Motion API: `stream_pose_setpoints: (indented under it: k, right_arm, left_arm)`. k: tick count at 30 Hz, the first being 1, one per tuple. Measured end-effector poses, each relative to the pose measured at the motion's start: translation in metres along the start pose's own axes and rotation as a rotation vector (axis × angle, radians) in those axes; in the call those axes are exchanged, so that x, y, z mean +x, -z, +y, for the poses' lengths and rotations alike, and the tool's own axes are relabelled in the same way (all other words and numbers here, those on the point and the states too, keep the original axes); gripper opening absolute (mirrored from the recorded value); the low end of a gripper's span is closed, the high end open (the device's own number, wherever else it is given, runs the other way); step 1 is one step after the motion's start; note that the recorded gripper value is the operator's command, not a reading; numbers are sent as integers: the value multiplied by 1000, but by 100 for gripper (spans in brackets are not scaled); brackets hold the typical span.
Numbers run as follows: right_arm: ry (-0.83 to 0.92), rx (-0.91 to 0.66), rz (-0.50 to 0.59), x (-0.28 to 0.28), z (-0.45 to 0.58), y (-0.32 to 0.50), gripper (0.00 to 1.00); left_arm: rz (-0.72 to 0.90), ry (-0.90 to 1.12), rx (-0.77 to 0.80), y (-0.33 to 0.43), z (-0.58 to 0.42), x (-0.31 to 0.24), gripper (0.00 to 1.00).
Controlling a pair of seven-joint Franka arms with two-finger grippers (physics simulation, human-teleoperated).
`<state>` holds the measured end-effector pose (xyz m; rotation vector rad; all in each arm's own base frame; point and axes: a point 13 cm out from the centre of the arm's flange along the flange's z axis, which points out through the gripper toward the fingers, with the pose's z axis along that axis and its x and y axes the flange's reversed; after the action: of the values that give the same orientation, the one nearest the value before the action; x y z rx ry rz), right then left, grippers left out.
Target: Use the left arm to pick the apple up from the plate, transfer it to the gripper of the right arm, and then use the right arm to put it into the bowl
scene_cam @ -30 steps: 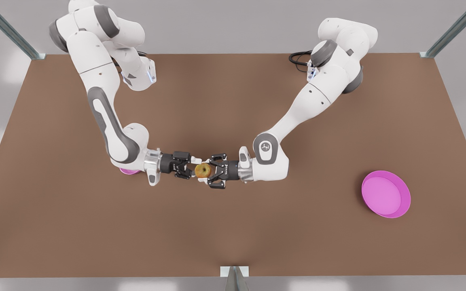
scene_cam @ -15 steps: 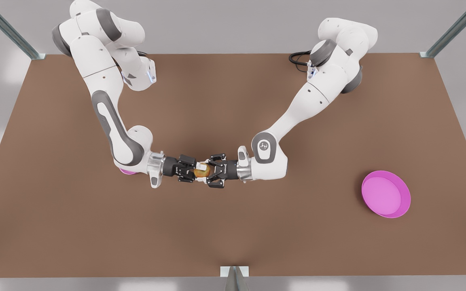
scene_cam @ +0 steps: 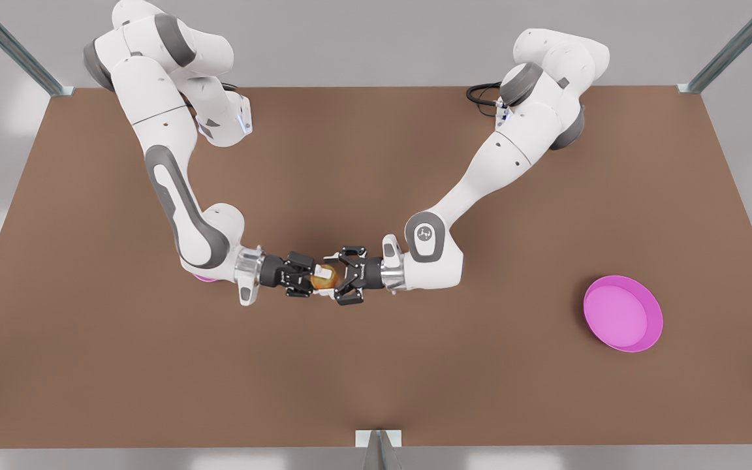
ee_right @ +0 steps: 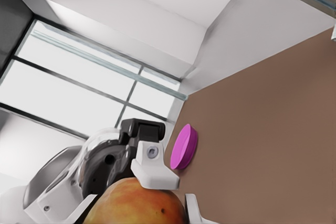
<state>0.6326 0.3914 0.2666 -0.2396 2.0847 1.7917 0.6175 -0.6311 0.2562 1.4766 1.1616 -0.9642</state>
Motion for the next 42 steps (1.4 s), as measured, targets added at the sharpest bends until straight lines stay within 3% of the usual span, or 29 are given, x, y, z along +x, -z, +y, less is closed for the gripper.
stream_pose_setpoints:
  k: [12, 16, 18, 21, 25, 29, 31, 35, 42]
  right_arm:
    - [34, 71, -11, -24, -36, 64, 62]
    - [67, 127, 29, -31, -65, 119, 62]
    - [81, 157, 67, -28, -82, 150, 62]
    - [100, 196, 131, -21, -105, 213, 62]
    - [119, 225, 244, 0, -120, 281, 61]
    - [99, 207, 357, 43, -111, 301, 61]
    - [87, 199, 408, 66, -109, 306, 62]
    - [79, 188, 468, 89, -110, 313, 62]
    - [138, 232, 570, 106, -123, 326, 62]
  left_arm:
    - [6, 13, -13, 10, 8, 5, 100]
    - [59, 12, -53, 77, 51, 37, 100]
    - [158, 29, -49, 185, 85, 96, 100]
    - [442, -42, 21, 379, 120, 97, 100]
    - [971, -32, 177, 537, 91, 11, 100]
    - [1412, 215, 16, 635, 43, -85, 100]
    - [1453, 361, -82, 651, 9, -111, 100]
    - [1462, 603, -238, 662, -5, -112, 100]
    - [1452, 842, -415, 638, -13, -115, 100]
